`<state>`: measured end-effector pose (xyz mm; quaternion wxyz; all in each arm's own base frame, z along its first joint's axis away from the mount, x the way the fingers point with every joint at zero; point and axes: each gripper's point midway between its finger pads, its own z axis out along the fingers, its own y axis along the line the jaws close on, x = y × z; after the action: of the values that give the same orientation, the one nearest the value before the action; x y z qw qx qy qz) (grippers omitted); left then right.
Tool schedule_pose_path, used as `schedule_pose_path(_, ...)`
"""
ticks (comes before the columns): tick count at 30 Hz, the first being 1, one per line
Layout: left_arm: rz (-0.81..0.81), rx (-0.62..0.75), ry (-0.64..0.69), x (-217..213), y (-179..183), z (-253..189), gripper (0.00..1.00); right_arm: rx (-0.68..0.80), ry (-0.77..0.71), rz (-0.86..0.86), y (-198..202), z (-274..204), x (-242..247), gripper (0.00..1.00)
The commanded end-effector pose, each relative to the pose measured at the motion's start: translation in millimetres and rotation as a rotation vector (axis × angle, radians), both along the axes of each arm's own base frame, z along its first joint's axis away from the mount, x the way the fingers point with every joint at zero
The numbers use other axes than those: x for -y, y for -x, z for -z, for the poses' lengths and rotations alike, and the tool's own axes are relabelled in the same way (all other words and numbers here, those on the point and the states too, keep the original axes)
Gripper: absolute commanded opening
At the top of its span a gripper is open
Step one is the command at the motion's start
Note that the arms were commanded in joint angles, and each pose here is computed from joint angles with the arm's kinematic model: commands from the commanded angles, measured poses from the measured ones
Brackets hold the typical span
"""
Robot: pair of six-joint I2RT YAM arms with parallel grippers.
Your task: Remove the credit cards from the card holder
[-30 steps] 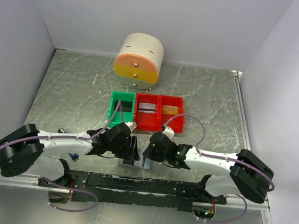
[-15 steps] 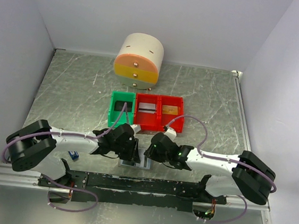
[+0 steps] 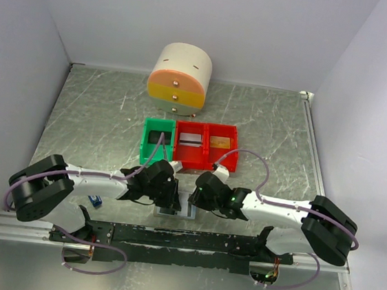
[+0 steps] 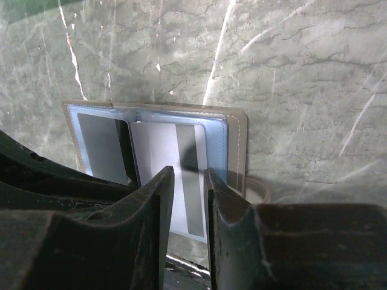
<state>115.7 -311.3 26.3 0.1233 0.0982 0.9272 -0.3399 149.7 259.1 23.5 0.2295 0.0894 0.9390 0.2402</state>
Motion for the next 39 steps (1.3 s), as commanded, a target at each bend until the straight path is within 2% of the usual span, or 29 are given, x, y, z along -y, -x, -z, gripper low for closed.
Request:
schedule_pose_path(1, -0.004, 0.012, 0.059, 13.4, -3.7, -10.7, 0.28, -0.032, 0.047, 0.01, 6.5, 13.5, 13.1, 0.27)
schedule_pose_path(5, -0.026, 0.005, 0.074, 12.5, -3.7, -14.8, 0.31, -0.031, 0.037, 0.025, 7.2, 13.8, 15.9, 0.26)
schedule_pose_path(9, -0.075, -0.039, 0.2, 19.6, -1.4, -28.6, 0.38, -0.03, 0.051, 0.031, 7.3, 16.0, 19.1, 0.26)
schedule_pose_path(13, -0.083, -0.079, 0.277, 24.9, 1.0, -32.8, 0.39, -0.036, 0.039, 0.029, 8.4, 17.7, 17.3, 0.26)
schedule_pose_path(25, -0.244, -0.074, 0.303, 12.6, -17.3, -31.0, 0.35, -0.034, 0.032, 0.034, 8.4, 19.7, 18.0, 0.26)
schedule_pose_path(32, -0.246, -0.113, 0.361, 18.9, -19.2, -33.4, 0.3, -0.024, 0.007, 0.032, 8.0, 17.7, 15.4, 0.26)
schedule_pose_path(36, -0.257, -0.137, 0.322, 19.4, -20.2, -25.6, 0.29, -0.026, 0.004, 0.034, 8.1, 18.0, 15.3, 0.26)
schedule_pose_path(39, -0.279, -0.136, 0.323, 17.3, -21.8, -25.1, 0.22, -0.025, 0.001, 0.036, 8.8, 17.5, 16.5, 0.26)
